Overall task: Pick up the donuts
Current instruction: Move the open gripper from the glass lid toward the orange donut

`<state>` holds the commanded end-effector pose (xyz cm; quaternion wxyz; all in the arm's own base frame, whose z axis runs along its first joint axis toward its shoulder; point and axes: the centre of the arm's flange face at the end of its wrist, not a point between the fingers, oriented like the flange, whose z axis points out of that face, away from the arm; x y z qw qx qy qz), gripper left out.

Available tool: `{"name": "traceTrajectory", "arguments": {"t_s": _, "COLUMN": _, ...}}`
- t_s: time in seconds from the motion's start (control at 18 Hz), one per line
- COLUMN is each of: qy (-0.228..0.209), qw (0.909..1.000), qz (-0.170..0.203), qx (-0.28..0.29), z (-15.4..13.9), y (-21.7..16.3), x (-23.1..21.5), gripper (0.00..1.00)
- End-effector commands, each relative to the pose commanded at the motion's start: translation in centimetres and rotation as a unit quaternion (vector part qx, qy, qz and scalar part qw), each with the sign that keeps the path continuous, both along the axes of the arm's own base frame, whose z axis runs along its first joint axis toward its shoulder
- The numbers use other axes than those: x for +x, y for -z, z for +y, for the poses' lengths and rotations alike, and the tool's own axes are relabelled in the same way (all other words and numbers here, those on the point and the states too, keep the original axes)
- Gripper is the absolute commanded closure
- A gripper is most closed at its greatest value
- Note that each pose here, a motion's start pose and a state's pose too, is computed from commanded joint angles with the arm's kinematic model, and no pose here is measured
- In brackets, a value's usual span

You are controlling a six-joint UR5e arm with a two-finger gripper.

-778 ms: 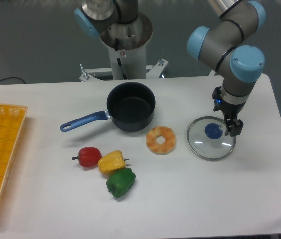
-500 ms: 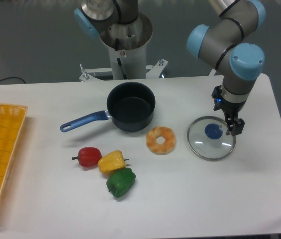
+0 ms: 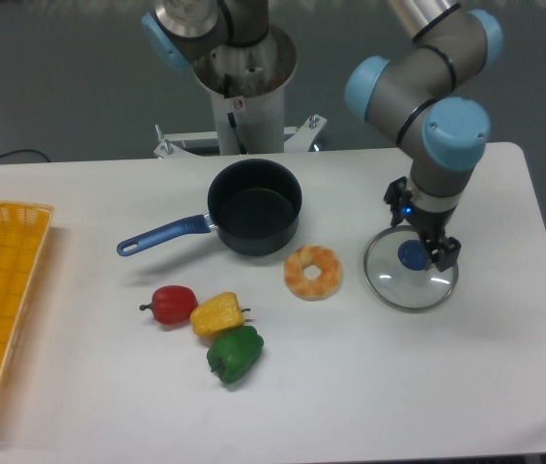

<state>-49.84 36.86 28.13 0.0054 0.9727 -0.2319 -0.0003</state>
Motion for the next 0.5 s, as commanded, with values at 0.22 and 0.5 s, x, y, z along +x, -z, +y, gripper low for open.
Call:
{"name": "traceTrajectory", "arguments": {"t_s": 0.22, "qy": -0.039, "qw": 0.9991, "qz": -0.013, "qx": -0.005, "z": 2.4, "y": 2.1, "x": 1.5, "gripper": 0.0}}
{"name": "traceTrajectory", "arguments": {"t_s": 0.5, "qy": -0.063, "qw": 0.9979, "qz": -0.01, "qx": 0.008, "z": 4.2, "y": 3.0, "x": 1.8, "gripper": 0.0}}
